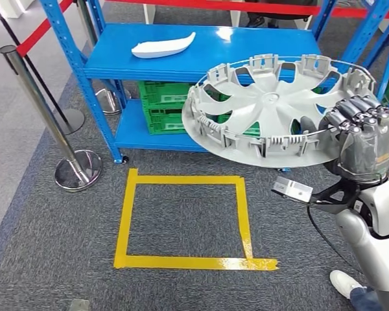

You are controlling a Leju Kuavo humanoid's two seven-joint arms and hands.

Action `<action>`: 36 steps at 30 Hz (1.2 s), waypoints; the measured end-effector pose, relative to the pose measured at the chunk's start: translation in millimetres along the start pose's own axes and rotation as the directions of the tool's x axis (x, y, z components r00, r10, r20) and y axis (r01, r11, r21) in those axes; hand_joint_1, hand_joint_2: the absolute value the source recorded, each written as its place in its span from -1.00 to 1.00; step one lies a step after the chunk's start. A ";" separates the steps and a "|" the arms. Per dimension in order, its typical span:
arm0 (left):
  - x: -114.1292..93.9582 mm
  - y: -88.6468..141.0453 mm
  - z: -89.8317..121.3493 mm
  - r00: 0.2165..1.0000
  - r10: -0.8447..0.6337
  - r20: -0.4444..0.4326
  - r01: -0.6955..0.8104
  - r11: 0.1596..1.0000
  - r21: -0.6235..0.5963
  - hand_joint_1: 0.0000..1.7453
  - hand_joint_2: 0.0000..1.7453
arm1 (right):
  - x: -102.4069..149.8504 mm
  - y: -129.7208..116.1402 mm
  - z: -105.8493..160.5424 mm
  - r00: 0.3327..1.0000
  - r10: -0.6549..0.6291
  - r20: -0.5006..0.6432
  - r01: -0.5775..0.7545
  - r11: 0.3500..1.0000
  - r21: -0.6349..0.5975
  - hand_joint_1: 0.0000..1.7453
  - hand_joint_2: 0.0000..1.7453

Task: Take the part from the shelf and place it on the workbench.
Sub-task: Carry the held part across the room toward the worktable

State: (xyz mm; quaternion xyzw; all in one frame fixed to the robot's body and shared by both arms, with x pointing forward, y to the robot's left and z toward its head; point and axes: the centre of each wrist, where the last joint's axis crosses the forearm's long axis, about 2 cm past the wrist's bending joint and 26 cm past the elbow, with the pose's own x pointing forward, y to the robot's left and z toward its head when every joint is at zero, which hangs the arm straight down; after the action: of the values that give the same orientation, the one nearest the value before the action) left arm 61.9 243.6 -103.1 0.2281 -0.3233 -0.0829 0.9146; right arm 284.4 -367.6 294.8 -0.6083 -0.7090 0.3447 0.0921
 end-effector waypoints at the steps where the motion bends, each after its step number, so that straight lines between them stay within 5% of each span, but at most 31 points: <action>1: 0.8 -0.4 -0.1 1.000 0.003 0.007 -0.003 1.000 -0.001 -1.00 1.00 | -0.2 -0.3 0.0 1.000 0.002 0.001 -0.002 1.000 -0.001 1.00 1.00; 11: 4.1 -2.9 -0.7 0.992 0.066 0.108 -0.065 0.998 -0.017 -1.00 1.00 | -2.3 -4.0 9.4 1.000 0.009 0.002 -0.009 1.000 0.004 1.00 1.00; 36: -0.8 -1.7 1.6 0.996 0.044 0.077 -0.045 0.999 0.008 -1.00 1.00 | -3.7 -9.5 19.3 1.000 0.020 0.004 -0.020 1.000 0.014 1.00 1.00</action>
State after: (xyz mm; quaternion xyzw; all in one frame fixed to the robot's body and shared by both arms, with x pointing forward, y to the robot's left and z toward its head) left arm 60.3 241.8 -103.3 0.2219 -0.3637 -0.0698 0.9020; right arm 267.1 -378.6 287.3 -0.6139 -0.7008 0.3516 0.0914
